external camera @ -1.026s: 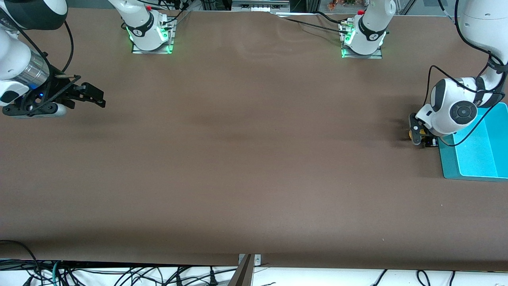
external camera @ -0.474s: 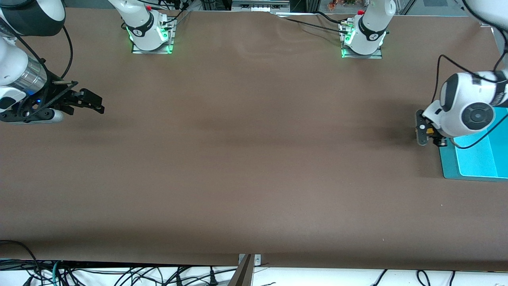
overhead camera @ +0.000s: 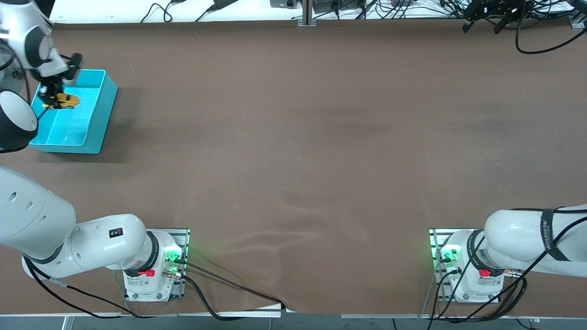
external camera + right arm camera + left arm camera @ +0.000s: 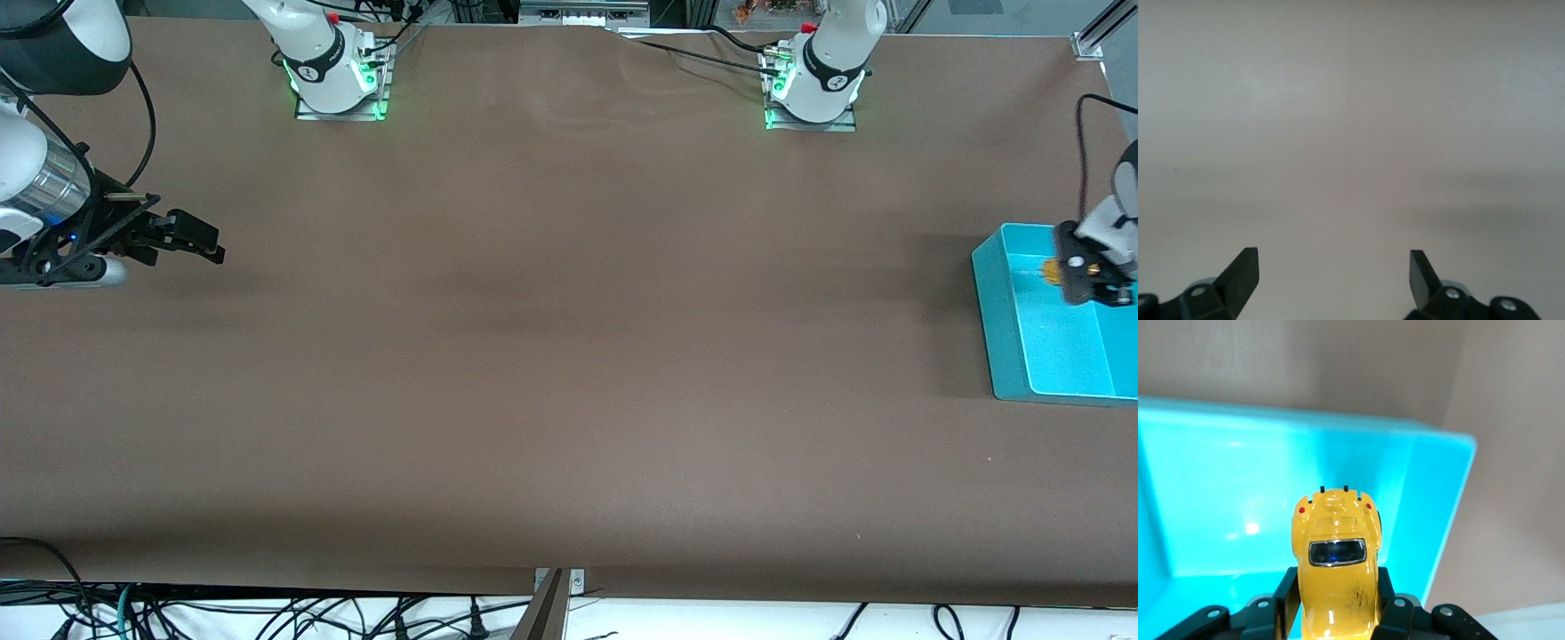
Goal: Wind and store yellow beetle car
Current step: 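Lift the car with the left gripper into the teal bin, then open the left gripper to drop the car in the bin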
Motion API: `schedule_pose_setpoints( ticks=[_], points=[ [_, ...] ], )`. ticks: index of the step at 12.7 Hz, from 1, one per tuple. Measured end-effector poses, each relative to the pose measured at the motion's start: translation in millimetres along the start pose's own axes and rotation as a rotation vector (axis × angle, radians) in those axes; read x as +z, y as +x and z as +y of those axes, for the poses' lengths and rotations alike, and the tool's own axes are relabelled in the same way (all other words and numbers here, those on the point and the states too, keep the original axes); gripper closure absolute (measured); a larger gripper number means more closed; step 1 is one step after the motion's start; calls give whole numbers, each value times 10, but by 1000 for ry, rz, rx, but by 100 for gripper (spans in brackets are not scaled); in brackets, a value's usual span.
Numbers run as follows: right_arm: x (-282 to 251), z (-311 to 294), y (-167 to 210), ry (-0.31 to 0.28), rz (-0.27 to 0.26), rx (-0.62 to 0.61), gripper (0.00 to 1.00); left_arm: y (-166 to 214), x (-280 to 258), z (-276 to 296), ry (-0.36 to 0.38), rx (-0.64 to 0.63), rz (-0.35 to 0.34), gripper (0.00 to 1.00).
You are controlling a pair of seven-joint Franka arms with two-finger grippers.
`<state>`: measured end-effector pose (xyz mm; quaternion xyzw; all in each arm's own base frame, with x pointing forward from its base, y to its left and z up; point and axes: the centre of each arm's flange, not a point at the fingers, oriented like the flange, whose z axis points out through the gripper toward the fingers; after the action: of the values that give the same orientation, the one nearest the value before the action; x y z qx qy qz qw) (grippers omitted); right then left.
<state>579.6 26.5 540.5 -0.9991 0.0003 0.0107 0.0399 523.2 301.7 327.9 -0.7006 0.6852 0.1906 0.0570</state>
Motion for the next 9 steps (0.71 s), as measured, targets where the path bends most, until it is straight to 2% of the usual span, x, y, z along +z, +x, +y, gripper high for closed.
schedule_pose_setpoints(
  ticks=[2,4,7,8,9],
  points=[
    [-36,88,-8,-1,-4,6,0,-81,331,-48,74,56,-10,51],
    [-47,70,-8,-1,-2,-1,0,93,649,-156,134,88,-11,51],
    [-29,-126,-25,-7,-10,-77,0,329,1056,-259,146,126,0,51],
    [-17,-212,-38,-22,-16,-115,0,354,1117,-261,141,129,3,45],
    [-3,-252,-57,-34,-30,-154,0,349,1120,-263,143,129,2,34]
  ],
)
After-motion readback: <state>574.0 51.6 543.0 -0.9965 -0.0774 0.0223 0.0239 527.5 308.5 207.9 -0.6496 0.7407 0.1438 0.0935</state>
